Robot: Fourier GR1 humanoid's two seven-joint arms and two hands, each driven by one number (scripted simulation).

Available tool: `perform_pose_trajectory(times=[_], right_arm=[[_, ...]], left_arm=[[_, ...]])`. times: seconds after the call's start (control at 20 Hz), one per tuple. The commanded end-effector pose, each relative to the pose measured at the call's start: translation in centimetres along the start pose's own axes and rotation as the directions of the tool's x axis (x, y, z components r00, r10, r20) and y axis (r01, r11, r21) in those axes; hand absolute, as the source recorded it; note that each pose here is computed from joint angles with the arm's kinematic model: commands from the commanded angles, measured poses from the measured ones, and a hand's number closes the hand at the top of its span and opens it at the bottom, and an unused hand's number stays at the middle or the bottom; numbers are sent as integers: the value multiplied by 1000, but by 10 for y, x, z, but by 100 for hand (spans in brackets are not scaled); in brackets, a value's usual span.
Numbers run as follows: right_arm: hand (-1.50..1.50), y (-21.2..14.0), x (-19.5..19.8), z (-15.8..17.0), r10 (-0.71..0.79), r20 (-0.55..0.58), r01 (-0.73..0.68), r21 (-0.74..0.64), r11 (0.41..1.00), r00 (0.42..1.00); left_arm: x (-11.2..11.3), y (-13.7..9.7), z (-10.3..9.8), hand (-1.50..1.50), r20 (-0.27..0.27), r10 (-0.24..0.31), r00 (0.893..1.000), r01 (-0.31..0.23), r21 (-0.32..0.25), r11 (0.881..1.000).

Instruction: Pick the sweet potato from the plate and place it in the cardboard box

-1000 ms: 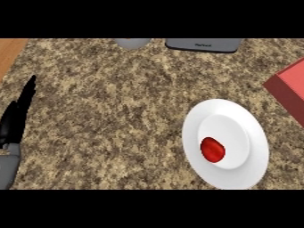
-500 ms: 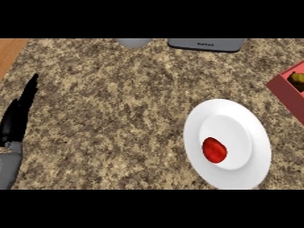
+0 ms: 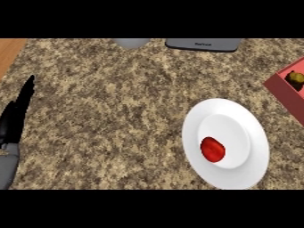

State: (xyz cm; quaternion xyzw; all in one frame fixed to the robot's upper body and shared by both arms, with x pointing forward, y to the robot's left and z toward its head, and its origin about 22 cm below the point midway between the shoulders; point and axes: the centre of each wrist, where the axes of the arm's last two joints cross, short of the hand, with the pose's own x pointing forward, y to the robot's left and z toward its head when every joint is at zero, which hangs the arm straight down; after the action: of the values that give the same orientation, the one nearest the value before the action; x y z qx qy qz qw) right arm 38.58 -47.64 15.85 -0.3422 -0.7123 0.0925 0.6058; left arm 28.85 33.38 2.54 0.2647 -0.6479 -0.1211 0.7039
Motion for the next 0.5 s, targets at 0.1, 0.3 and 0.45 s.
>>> perform_pose_trajectory(times=[0.1,0.3,0.45], right_arm=[[-150,-33,-8,8,-157,38,161,-137,977,987],[-150,-69,-14,19,-226,38,229,-139,963,973],[-150,-100,-23,33,-239,43,243,-164,956,970]], left_arm=[[-8,7,6,0,-8,0,1000,0,-1,1000],[-10,5,10,0,-7,-9,1000,9,13,1000],[-3,11,2,0,-7,7,1000,-7,21,1000]])
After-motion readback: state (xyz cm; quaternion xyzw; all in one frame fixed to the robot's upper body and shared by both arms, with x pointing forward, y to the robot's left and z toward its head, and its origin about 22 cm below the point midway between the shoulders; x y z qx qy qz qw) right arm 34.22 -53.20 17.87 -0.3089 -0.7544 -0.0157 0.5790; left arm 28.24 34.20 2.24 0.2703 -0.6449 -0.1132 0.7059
